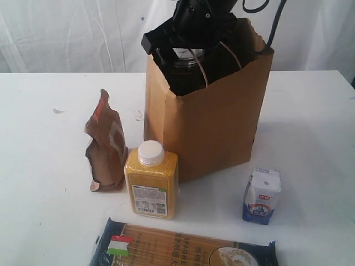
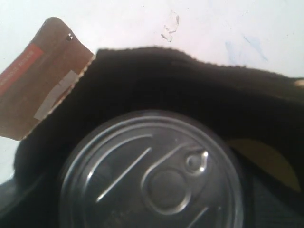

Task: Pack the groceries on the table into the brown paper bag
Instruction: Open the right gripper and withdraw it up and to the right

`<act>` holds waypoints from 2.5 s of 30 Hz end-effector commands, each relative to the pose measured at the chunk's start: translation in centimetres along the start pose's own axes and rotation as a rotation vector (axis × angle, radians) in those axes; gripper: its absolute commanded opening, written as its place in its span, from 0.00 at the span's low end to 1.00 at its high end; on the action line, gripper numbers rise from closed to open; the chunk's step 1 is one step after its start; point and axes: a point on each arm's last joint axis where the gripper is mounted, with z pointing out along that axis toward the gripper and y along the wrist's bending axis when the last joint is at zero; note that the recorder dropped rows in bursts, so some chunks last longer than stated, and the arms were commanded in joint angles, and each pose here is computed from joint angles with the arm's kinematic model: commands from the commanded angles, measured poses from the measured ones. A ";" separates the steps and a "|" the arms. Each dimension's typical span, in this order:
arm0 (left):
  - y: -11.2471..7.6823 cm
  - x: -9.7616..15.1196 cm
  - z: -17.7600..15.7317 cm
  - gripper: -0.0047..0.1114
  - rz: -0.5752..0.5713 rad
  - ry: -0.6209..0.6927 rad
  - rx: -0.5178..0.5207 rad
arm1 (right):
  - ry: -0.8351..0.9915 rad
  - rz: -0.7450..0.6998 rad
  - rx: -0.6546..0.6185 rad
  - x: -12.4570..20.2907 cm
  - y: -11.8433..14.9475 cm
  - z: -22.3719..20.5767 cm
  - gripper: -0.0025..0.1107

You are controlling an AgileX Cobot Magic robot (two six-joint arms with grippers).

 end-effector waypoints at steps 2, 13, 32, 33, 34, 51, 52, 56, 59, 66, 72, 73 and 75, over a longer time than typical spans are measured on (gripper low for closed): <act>0.0 0.0 0.0 0.04 -0.001 -0.007 0.006 | -0.031 -0.012 0.013 -0.2 0.0 -1.0 0.73; 0.0 0.0 0.0 0.04 -0.001 -0.007 0.006 | -0.052 -0.018 0.015 -0.2 0.1 -1.7 0.73; 0.0 0.0 0.0 0.04 -0.001 -0.007 0.006 | -0.147 -0.029 0.038 0.1 0.8 -6.8 0.73; 0.0 0.0 0.0 0.04 -0.001 -0.007 0.006 | -0.154 -0.031 0.039 0.1 0.8 -7.2 0.73; 0.0 0.0 0.0 0.04 -0.001 -0.007 0.006 | -0.161 -0.033 0.043 0.2 0.9 -7.7 0.72; 0.0 0.0 0.0 0.04 -0.001 -0.007 0.006 | -0.252 -0.004 0.087 3.0 1.7 -13.9 0.46; 0.0 0.0 0.0 0.04 -0.001 -0.007 0.006 | -0.251 0.003 0.090 3.4 1.7 -14.0 0.44; 0.0 0.0 0.0 0.04 -0.001 -0.007 0.006 | -0.259 0.015 0.094 5.4 2.0 -15.0 0.31; 0.0 0.0 0.0 0.04 -0.001 -0.007 0.006 | -0.267 0.013 0.104 7.7 2.3 -16.2 0.23; 0.0 0.0 0.0 0.04 -0.001 -0.007 0.006 | -0.330 0.056 0.112 14.0 3.2 -18.8 0.04; 0.0 0.0 0.0 0.04 -0.001 -0.007 0.006 | -0.357 0.163 0.020 23.3 4.6 -18.3 0.02; 0.0 0.0 0.0 0.04 -0.001 -0.007 0.006 | -0.354 0.174 0.002 24.5 4.9 -18.0 0.02; 0.0 0.0 0.0 0.04 -0.001 -0.007 0.006 | -0.358 0.199 -0.053 27.3 5.5 -17.4 0.02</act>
